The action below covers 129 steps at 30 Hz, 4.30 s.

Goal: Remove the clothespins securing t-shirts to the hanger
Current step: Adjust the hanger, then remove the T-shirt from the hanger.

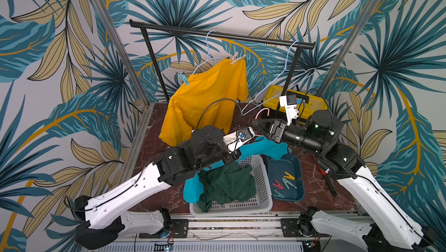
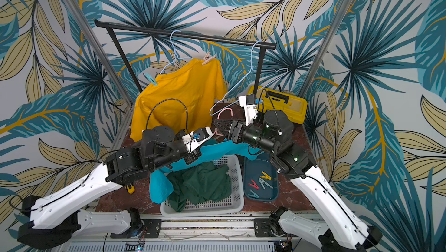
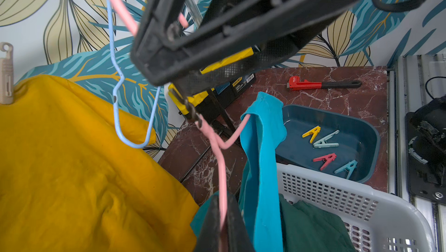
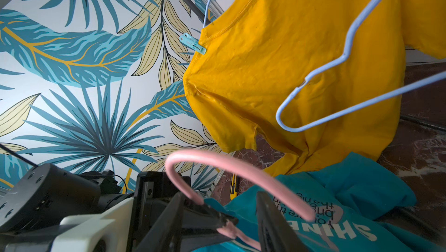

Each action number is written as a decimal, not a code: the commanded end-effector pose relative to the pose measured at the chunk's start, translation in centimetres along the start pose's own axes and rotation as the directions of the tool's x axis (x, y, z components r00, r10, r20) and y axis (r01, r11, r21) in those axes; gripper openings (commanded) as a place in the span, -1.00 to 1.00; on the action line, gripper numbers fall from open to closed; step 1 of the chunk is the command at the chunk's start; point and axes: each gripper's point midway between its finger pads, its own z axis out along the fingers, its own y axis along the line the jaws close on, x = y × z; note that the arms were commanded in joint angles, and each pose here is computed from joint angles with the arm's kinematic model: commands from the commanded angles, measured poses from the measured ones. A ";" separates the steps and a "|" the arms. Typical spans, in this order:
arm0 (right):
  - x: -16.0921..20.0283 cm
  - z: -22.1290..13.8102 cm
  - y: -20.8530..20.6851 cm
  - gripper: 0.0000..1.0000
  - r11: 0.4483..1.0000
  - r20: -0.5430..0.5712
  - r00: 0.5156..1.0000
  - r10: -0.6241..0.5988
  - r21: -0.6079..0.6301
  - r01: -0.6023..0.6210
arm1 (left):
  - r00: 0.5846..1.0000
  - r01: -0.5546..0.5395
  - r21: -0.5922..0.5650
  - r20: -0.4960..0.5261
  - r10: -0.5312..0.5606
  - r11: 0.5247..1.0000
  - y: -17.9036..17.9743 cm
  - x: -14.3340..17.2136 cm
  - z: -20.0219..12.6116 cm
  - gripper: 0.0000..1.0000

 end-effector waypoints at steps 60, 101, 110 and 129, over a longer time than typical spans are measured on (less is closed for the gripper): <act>-0.9 -6.4 -3.4 -0.89 0.968 0.235 0.966 -0.108 0.246 0.049 | 0.890 0.421 -0.218 -0.087 -0.447 0.881 2.3 10.1 -9.6 0.31; -0.2 -12.6 -4.8 -1.00 0.953 0.380 0.915 -0.134 0.302 0.015 | 0.910 0.344 -0.653 0.056 -0.411 0.675 11.1 9.6 -14.9 -1.00; -1.0 -14.3 -4.9 -1.00 0.938 0.420 0.890 -0.177 0.345 0.024 | 0.896 0.301 -0.755 0.017 -0.443 0.582 14.4 10.7 -15.0 -1.00; -6.1 -13.8 -3.6 -1.00 0.961 0.637 0.761 -0.123 0.268 -0.068 | 0.853 0.404 -0.596 -0.028 -0.521 0.694 11.9 12.7 -11.0 -1.00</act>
